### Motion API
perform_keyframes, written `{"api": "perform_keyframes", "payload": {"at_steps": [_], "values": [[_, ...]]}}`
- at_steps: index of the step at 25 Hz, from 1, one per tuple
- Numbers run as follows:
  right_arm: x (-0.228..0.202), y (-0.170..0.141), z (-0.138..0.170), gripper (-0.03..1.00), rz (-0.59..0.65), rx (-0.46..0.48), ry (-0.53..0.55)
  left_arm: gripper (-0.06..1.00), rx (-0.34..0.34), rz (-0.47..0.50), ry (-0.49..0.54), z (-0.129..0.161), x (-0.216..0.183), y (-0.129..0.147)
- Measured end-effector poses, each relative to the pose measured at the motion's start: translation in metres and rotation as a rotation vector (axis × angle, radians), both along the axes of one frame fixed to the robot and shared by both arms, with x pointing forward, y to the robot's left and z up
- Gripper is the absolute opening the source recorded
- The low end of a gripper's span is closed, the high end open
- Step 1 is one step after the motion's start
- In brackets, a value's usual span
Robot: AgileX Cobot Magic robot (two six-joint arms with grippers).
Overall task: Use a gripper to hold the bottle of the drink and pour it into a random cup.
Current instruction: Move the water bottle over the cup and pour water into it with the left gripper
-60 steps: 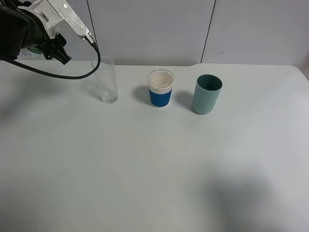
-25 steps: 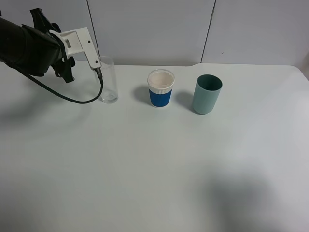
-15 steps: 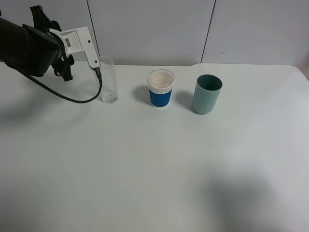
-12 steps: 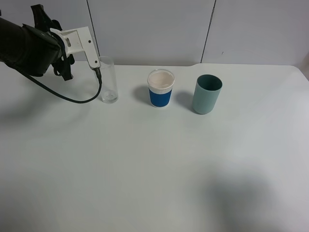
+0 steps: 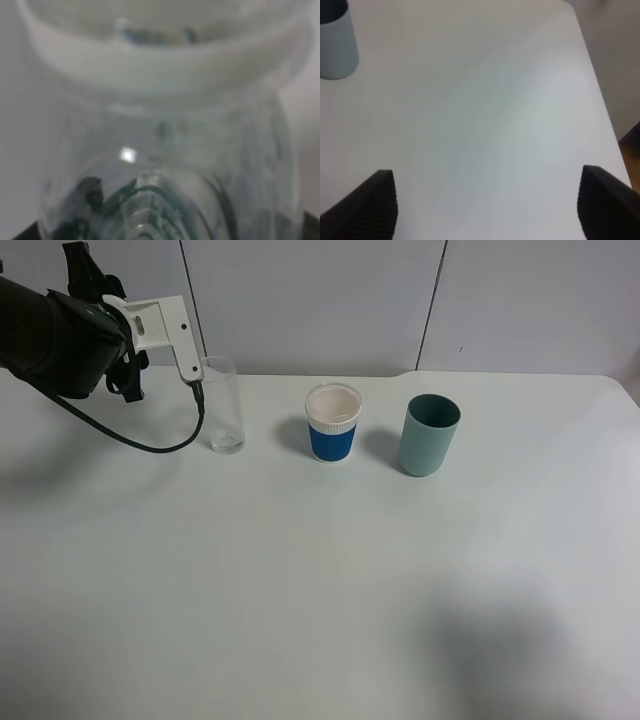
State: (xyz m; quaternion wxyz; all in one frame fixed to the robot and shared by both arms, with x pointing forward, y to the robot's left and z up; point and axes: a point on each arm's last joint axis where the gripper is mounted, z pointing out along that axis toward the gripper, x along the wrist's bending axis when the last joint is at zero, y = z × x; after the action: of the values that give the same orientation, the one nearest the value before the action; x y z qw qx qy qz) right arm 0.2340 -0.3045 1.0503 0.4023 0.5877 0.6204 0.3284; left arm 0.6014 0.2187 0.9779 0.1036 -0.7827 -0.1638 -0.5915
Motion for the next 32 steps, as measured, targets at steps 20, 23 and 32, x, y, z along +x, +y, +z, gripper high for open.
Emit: {"api": "perform_keyframes", "payload": {"at_steps": [20, 23, 32], "values": [[0.0, 0.0, 0.0, 0.74, 0.0, 0.0, 0.0, 0.54, 0.076, -0.055, -0.042, 0.0059, 0.0016, -0.0055], [0.0, 0.0, 0.0, 0.74, 0.0, 0.0, 0.0, 0.54, 0.085, -0.065, -0.046, 0.0065, 0.002, -0.0061], [0.0, 0.0, 0.0, 0.74, 0.0, 0.0, 0.0, 0.54, 0.101, -0.081, -0.054, 0.0076, 0.0026, -0.0071]]}}
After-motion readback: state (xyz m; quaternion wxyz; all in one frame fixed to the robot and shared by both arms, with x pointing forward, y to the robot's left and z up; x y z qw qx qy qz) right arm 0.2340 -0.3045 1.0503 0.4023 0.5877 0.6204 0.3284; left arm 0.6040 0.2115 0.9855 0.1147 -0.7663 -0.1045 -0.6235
